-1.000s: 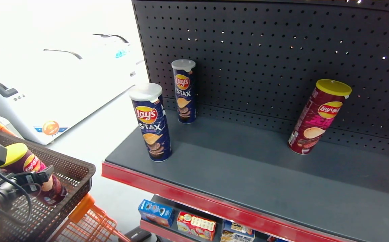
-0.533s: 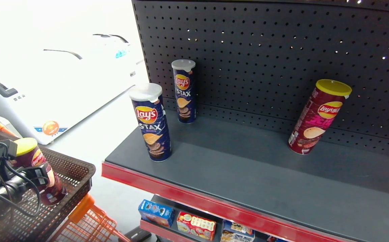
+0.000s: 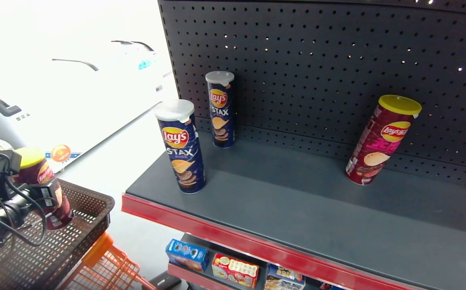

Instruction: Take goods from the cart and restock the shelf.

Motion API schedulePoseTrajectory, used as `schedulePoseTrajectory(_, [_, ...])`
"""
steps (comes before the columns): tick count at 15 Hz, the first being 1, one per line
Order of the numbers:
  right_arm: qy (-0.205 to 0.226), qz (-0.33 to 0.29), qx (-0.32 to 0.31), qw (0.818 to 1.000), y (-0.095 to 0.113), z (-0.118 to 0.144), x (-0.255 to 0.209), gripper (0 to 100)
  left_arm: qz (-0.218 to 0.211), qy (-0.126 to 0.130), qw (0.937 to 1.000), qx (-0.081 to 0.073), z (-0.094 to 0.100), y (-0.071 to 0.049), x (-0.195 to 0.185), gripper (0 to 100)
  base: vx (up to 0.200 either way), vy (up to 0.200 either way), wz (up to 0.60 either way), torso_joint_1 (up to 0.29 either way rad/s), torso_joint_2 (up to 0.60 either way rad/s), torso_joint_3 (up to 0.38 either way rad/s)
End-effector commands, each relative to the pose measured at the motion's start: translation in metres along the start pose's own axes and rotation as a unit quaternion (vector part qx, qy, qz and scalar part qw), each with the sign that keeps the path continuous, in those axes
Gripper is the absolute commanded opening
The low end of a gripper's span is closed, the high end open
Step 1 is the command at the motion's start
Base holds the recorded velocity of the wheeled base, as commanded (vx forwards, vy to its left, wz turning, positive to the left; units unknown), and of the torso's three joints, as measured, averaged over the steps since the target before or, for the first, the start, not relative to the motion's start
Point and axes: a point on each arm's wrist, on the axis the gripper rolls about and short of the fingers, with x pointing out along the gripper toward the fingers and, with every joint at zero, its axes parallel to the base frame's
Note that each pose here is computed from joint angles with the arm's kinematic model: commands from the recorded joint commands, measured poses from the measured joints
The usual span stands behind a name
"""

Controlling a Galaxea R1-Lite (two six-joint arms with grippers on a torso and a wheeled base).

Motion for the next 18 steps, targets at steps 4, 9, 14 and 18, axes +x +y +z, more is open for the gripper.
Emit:
schedulePoseTrajectory(4, [0.001, 0.001, 0.000, 1.000, 0.000, 0.000, 0.000, 100, -0.025, -0.079, 0.9965, 0.008, 0.058, -0.013, -0.028, 0, 0.000, 0.000, 0.00, 0.000, 0.00, 0.000])
schedulePoseTrajectory(9, [0.001, 0.000, 0.000, 1.000, 0.000, 0.000, 0.000, 100, -0.065, -0.089, 0.9938, 0.011, 0.098, -0.031, -0.054, 0, 0.000, 0.000, 0.00, 0.000, 0.00, 0.000])
schedulePoseTrajectory(14, [0.001, 0.000, 0.000, 1.000, 0.000, 0.000, 0.000, 100, -0.110, -0.102, 0.9886, 0.014, 0.112, -0.052, -0.073, 0, 0.000, 0.000, 0.00, 0.000, 0.00, 0.000])
schedulePoseTrajectory(18, [0.001, 0.000, 0.000, 1.000, 0.000, 0.000, 0.000, 100, -0.142, -0.143, 0.9792, 0.022, 0.133, -0.070, -0.080, 0, 0.000, 0.000, 0.00, 0.000, 0.00, 0.000])
